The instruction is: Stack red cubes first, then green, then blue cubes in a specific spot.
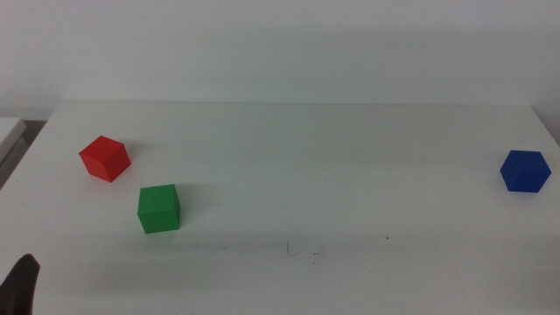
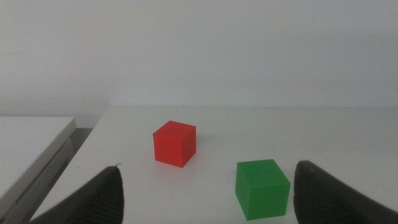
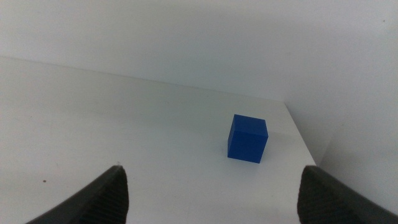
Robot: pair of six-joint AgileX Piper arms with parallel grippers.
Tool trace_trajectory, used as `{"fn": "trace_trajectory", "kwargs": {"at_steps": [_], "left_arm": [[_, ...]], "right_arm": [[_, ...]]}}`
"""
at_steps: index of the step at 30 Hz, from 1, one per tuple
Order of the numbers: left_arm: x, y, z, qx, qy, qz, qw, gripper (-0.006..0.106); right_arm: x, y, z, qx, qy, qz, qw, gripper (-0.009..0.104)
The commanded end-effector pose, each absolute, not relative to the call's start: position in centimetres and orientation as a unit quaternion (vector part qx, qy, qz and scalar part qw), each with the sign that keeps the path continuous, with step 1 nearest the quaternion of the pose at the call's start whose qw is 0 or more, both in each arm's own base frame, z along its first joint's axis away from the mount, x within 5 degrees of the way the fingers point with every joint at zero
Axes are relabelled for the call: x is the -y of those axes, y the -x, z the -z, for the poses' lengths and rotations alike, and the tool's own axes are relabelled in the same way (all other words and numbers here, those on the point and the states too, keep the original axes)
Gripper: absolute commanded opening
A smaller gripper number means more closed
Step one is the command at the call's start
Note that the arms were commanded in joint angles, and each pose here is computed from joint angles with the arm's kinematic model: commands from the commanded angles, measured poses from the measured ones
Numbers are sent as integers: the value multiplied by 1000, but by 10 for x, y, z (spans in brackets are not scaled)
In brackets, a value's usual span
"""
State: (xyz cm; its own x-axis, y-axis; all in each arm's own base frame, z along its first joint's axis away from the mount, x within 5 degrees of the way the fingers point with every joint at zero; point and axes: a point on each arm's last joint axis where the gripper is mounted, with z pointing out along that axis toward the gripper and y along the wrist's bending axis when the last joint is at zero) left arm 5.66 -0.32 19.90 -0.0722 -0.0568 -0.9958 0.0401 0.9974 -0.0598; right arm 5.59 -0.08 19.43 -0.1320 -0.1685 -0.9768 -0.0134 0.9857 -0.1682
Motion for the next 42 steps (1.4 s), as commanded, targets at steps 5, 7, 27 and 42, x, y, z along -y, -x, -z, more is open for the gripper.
{"fn": "trace_trajectory", "kwargs": {"at_steps": [5, 7, 27, 42], "left_arm": [[4, -72, -247, -793, 12, 40, 608, 94], [5, -91, -277, -839, 10, 40, 543, 94], [-12, -339, -316, -975, -76, -23, 206, 94], [-31, -452, -226, -979, -145, -22, 142, 94]], "right_arm": [[1, -56, -194, -746, 64, 62, 659, 91], [1, -56, -194, -746, 64, 62, 659, 91], [1, -56, -194, -746, 64, 62, 659, 91], [1, -56, -194, -746, 64, 62, 659, 91]]}}
